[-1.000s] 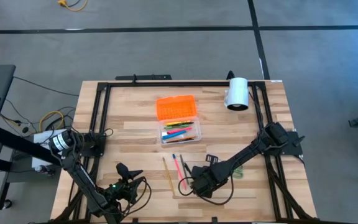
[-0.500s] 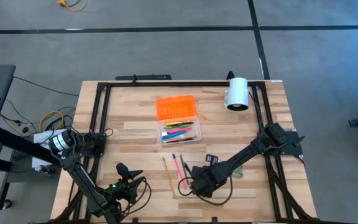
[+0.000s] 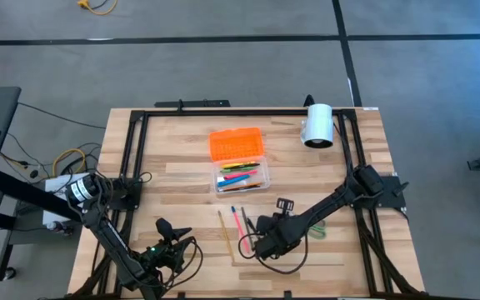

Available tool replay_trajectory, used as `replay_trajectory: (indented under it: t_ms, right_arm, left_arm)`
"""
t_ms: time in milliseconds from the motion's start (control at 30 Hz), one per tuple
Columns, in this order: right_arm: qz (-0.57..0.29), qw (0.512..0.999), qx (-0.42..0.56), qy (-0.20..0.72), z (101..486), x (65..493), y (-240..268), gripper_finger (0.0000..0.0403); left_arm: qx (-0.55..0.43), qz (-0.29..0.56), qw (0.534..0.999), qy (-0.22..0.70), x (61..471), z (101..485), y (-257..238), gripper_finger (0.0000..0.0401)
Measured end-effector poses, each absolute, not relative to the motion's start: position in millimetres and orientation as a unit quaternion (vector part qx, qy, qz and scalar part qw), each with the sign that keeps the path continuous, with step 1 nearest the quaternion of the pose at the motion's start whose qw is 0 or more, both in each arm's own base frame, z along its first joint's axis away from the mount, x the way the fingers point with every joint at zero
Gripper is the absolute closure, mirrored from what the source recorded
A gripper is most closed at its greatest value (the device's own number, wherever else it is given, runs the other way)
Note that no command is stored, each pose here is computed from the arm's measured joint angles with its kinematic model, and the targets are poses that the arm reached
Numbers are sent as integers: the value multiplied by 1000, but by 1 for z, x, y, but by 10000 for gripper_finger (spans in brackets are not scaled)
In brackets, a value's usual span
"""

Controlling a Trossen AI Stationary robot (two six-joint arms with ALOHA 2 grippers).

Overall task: Pick & place school supplies into a supply box
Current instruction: Put the yellow pen into the supply box

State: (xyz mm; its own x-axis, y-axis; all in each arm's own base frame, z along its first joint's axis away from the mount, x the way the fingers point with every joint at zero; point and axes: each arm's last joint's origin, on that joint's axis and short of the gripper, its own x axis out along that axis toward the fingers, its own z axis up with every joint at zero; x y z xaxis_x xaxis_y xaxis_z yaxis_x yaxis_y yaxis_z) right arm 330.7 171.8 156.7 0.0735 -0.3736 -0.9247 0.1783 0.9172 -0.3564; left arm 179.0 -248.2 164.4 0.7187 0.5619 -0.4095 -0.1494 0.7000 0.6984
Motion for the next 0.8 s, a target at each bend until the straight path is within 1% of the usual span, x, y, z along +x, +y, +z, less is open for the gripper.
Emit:
replay_trajectory:
  t_ms: [200, 367, 600, 800]
  right_arm:
    - [-231, 739, -117, 622, 172, 341, 159, 387]
    - [-243, 754, -146, 592, 186, 357, 144, 380]
    - [-236, 771, -184, 562, 195, 385, 111, 385]
    - [-238, 782, -188, 545, 198, 406, 70, 381]
  left_arm:
    - [329, 205, 867, 314, 179, 164, -248, 255]
    - [329, 205, 867, 314, 179, 164, -248, 255]
    - [328, 205, 867, 314, 179, 164, -248, 255]
    - [329, 205, 867, 314, 179, 164, -248, 255]
